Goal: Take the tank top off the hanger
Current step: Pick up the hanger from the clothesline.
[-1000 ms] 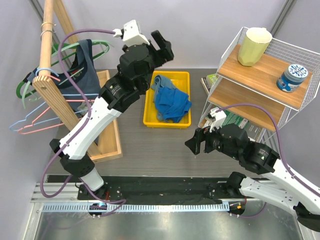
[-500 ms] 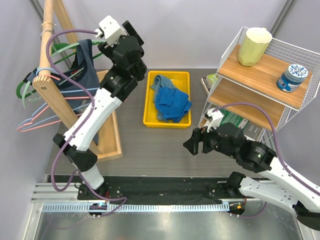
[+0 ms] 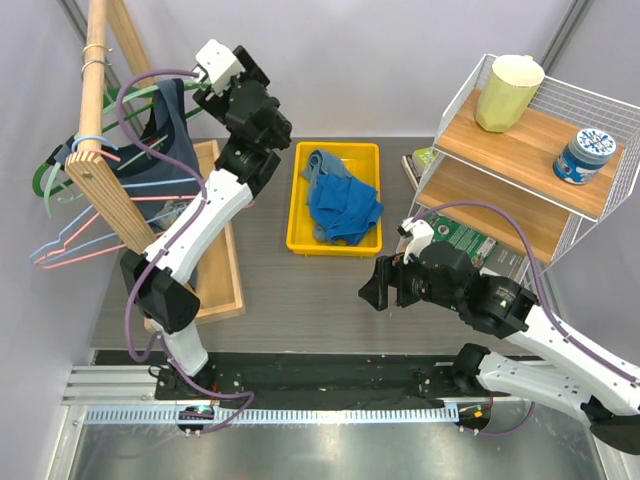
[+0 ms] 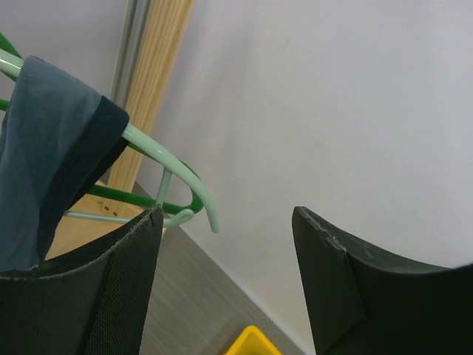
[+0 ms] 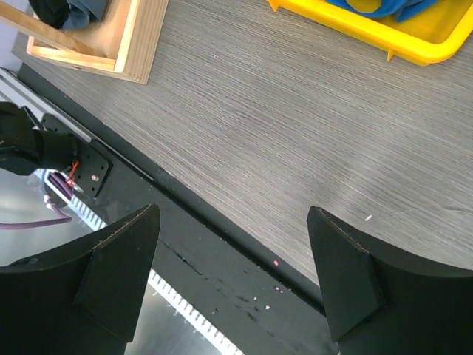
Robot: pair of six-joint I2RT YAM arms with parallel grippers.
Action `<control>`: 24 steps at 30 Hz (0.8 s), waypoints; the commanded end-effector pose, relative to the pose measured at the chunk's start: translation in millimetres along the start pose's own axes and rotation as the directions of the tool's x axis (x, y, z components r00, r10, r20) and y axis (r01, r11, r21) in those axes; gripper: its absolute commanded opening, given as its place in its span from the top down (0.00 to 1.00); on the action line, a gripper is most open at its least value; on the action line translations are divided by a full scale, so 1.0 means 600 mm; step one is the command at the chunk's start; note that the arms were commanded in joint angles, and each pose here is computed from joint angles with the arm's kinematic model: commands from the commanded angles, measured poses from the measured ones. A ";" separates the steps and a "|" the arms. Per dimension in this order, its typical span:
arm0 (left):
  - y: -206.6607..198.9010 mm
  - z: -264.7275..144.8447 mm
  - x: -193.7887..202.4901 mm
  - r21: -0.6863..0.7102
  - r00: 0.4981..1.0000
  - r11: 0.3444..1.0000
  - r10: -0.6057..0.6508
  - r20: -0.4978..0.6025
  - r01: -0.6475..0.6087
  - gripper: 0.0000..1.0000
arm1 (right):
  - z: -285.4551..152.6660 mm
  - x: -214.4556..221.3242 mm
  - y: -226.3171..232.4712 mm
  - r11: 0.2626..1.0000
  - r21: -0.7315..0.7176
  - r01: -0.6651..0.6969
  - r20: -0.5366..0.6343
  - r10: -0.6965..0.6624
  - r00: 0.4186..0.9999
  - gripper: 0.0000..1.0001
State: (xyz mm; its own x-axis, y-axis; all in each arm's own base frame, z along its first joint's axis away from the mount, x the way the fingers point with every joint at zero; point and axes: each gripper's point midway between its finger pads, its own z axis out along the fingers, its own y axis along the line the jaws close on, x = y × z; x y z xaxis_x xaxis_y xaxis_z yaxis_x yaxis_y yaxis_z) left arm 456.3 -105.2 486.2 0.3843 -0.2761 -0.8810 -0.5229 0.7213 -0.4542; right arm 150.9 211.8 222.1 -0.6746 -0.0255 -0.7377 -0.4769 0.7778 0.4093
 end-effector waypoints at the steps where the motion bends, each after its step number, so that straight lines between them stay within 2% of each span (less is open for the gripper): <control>1: 0.009 0.022 -0.036 -0.040 0.977 0.978 -0.202 0.062 0.205 0.30 | -0.014 -0.035 0.024 0.997 -0.047 -0.062 0.076 0.065 0.995 0.14; 10: 0.051 0.035 -0.041 -0.109 0.948 0.945 -0.295 0.121 0.308 0.35 | -0.007 -0.040 0.023 0.997 -0.037 -0.061 0.083 0.064 0.995 0.14; 24: 0.070 0.084 -0.045 -0.155 0.940 0.934 -0.294 0.173 0.321 0.38 | -0.001 -0.044 0.037 0.997 -0.073 -0.024 0.074 0.030 0.997 0.13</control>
State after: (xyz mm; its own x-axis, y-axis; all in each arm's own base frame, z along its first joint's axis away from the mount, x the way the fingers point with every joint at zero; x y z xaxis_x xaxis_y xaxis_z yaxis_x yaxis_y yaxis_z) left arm 469.1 -46.1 474.2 0.5341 -0.3063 -0.7880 -0.5584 0.5720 -0.6008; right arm 155.2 222.2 224.1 -0.6938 0.0038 -0.7201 -0.4557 0.7721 0.4431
